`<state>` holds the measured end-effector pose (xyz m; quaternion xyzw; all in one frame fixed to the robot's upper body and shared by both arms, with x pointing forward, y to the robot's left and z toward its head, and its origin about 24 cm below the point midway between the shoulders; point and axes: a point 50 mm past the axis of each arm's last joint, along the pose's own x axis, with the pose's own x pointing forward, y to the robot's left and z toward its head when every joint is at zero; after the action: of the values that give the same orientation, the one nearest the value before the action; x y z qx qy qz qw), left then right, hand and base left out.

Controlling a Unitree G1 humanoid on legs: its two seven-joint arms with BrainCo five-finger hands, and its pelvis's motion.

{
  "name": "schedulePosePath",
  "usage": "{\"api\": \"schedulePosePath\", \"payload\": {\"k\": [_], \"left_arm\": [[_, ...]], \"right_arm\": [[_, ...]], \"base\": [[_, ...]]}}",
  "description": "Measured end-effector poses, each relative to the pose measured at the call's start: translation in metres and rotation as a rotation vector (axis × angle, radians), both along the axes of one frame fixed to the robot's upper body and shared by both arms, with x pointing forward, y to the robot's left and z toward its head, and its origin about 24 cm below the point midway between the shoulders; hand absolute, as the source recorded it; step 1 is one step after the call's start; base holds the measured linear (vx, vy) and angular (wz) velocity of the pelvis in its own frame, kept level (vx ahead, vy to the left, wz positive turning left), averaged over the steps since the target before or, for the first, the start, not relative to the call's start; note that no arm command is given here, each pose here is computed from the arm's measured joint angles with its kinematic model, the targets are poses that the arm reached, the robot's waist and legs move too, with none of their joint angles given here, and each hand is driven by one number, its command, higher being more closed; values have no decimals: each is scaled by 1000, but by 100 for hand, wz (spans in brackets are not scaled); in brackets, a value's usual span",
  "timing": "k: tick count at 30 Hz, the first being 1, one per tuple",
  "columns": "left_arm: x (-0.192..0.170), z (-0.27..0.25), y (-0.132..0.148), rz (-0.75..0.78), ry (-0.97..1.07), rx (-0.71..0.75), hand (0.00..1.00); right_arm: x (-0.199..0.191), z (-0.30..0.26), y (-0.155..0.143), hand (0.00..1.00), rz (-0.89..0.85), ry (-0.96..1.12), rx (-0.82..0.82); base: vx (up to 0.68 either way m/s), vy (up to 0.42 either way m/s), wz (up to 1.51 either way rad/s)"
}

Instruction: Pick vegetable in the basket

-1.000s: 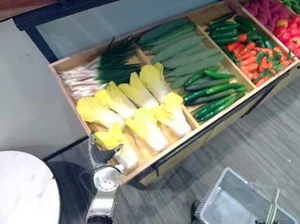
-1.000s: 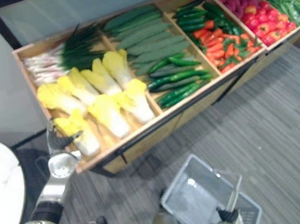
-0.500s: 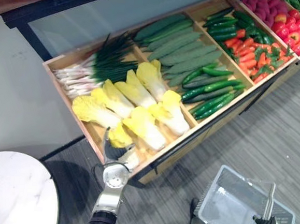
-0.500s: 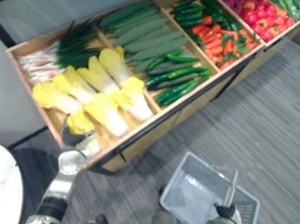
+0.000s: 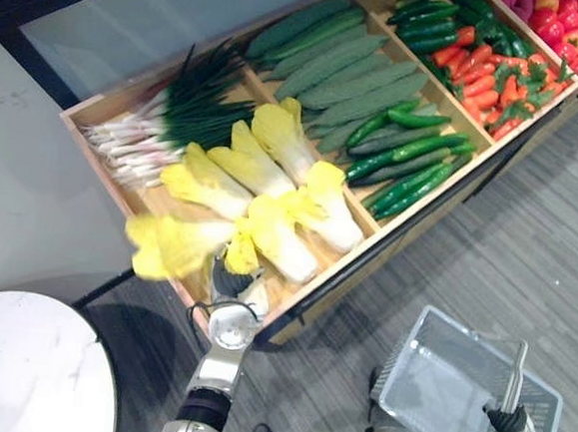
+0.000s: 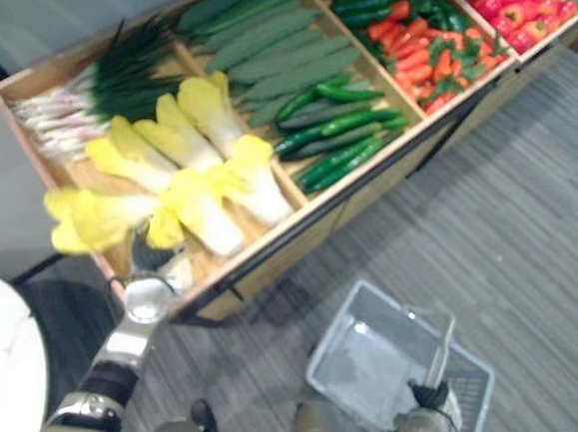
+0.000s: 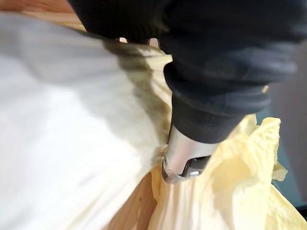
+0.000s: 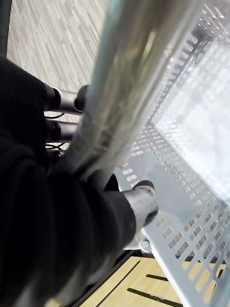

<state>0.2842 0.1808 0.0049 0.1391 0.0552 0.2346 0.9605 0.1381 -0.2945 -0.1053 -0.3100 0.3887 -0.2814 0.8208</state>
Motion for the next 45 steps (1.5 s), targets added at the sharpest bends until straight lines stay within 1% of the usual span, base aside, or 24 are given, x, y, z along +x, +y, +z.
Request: {"api": "schedulePosePath", "payload": {"k": [4, 7, 15, 22, 24, 27, 30, 38, 45], "left_arm": [[0, 1, 3, 17, -9, 0, 100], [-1, 0, 4, 33, -10, -29, 100], [-2, -3, 4, 30, 6, -32, 100], [0, 4, 5, 25, -21, -34, 100], [0, 13, 3, 6, -58, -37, 100], [3, 47, 0, -19, -203, -43, 100], [5, 64, -2, -29, -280, -45, 100], [3, 77, -4, -36, -341, -49, 100], [0, 100, -20, -118, -444, -53, 100]], "right_arm": [[1, 0, 1, 100, -1, -3, -9], [1, 0, 1, 100, -1, -3, -14], [0, -1, 2, 100, -3, 4, -11], [-4, -5, 2, 100, -10, 25, -4], [-4, -5, 2, 100, -10, 27, -4], [-4, -4, 0, 100, -4, 30, -8], [-5, -2, -6, 100, 2, 37, -22], [-7, -3, -8, 100, 15, 52, -4], [-16, -9, -6, 100, -1, 89, 21]], "base": [[31, -3, -3], [27, -7, -2], [-16, -8, 1], [-19, -13, 6], [3, -1, 4], [-1, -5, -3], [-2, -3, -1], [-39, -14, -1], [0, 0, 0]]}}
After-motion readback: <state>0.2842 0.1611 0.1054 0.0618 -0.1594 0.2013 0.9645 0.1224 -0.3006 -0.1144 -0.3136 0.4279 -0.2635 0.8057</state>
